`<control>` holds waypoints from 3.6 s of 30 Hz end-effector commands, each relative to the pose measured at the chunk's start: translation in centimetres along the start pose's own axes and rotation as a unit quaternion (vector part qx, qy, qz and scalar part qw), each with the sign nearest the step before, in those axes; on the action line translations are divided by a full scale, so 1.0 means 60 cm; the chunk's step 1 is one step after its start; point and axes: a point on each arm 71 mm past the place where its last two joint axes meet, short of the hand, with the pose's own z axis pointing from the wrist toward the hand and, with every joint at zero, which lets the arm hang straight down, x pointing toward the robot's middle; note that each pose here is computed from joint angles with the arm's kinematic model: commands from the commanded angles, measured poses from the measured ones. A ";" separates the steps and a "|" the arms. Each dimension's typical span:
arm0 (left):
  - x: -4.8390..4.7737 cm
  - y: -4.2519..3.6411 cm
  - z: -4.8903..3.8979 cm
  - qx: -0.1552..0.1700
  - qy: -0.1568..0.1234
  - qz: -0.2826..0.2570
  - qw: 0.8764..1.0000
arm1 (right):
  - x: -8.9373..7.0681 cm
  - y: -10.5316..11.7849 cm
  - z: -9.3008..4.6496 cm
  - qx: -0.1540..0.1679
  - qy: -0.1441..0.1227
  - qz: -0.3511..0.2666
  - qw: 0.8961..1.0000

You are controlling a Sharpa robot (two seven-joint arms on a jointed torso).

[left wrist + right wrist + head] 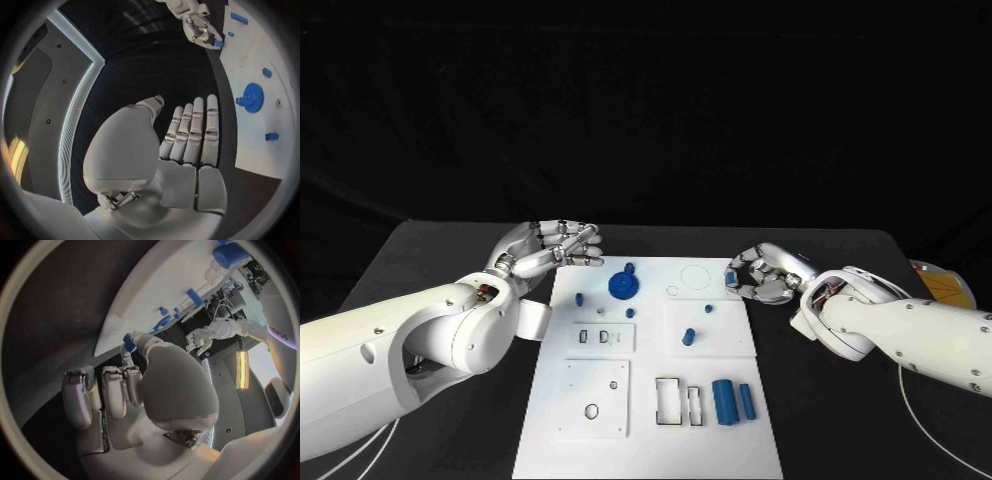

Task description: Assemble the parts on the task board

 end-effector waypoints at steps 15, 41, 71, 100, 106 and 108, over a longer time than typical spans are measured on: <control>-0.001 0.001 0.003 -0.001 0.003 0.000 1.000 | 0.034 0.150 0.023 -0.014 -0.002 -0.010 1.000; -0.002 0.003 0.010 0.001 -0.007 0.005 1.000 | 0.191 0.306 0.050 -0.104 0.090 -0.085 0.987; 0.001 0.004 0.009 -0.004 0.000 0.002 1.000 | 0.231 0.314 0.045 -0.104 0.120 -0.123 0.980; -0.002 0.004 0.008 -0.005 -0.001 0.002 1.000 | 0.227 0.310 0.040 -0.103 0.102 -0.139 0.980; -0.001 0.004 0.008 -0.006 0.000 0.002 1.000 | 0.228 0.310 0.040 -0.103 0.102 -0.139 0.980; -0.002 0.004 0.008 -0.006 0.000 0.002 1.000 | 0.228 0.310 0.040 -0.103 0.102 -0.139 0.980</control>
